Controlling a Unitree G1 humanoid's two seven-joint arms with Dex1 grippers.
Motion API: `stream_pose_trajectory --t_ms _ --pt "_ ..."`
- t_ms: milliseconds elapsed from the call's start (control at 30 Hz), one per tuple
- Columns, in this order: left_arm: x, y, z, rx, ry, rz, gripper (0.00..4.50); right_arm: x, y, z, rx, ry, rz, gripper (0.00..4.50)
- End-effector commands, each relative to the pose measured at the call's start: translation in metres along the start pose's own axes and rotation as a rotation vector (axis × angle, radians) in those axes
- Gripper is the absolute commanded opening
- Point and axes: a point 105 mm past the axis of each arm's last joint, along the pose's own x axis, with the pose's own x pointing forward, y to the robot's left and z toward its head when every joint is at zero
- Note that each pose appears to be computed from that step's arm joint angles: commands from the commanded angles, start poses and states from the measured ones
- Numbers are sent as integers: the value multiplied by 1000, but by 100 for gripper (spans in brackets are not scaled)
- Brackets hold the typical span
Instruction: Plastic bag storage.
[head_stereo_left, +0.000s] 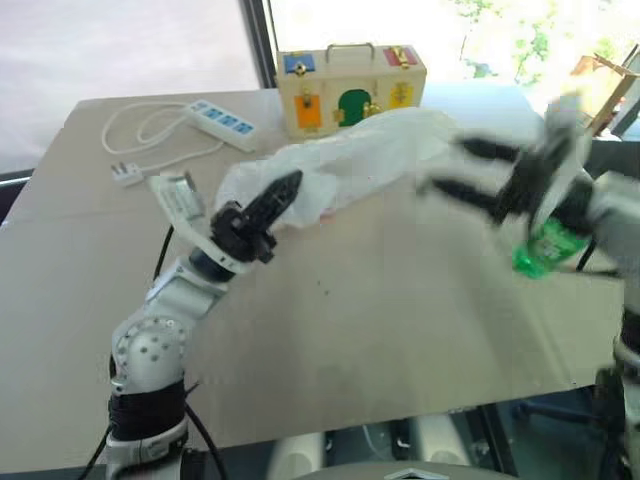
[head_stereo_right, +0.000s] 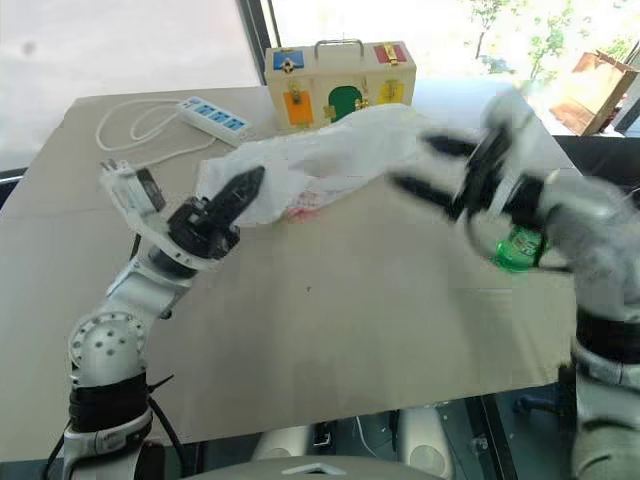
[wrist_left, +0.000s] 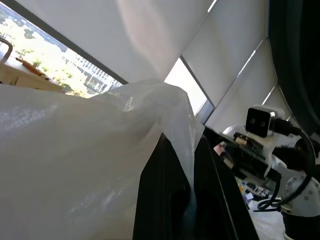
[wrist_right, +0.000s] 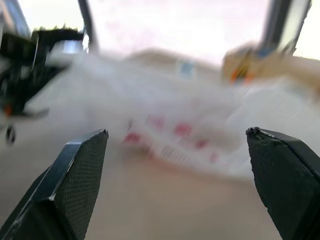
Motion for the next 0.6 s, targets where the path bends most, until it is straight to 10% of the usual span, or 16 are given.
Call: stream_pose_trajectory --t_ms 33,600 --pt "-2 -1 17 -14 -45 -14 0 -47 -48 -3 -93 131 -197 446" --pt "-3 3 18 -39 -55 6 0 -150 -90 -94 158 564 -476 446"
